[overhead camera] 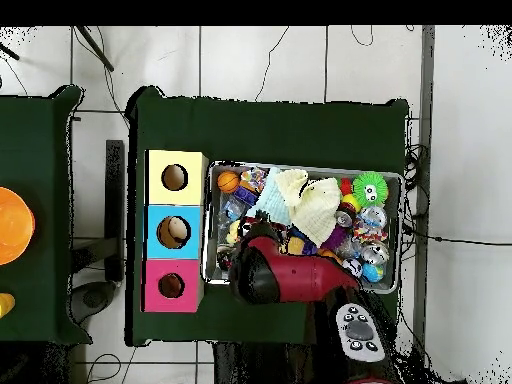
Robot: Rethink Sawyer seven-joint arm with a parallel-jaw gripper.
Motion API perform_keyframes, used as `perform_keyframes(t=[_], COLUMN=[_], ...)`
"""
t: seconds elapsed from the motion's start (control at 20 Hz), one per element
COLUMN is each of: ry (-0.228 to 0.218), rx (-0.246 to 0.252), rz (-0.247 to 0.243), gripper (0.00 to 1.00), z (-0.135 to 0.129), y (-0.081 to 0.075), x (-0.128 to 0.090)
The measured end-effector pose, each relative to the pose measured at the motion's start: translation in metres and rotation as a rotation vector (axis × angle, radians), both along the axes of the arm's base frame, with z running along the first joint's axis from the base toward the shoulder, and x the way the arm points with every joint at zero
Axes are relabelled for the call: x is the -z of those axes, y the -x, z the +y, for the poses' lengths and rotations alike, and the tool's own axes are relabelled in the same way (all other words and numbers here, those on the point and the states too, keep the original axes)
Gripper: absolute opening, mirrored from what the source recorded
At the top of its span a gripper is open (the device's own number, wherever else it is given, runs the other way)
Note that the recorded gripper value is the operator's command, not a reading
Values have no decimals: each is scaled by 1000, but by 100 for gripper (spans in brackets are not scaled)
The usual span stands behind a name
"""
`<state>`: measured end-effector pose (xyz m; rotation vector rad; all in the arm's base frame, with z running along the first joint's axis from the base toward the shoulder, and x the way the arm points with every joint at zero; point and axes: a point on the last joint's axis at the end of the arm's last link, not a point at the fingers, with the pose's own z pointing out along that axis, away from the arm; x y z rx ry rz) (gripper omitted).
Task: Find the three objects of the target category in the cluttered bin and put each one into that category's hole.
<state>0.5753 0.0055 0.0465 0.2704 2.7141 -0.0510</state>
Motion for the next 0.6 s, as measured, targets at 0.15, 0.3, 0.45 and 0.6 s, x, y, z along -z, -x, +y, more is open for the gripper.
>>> perform_keyframes(t=[0.15,0.3,0.45,0.6], ry=[-20,-36,-59,-80], rx=[29,49,72,94], rz=[-8,-14,-21,-26], gripper=[0,0,0,0], z=[20,37,61,79], y=[-9,-14,-21,-25], x=[-11,-19,-28,-34])
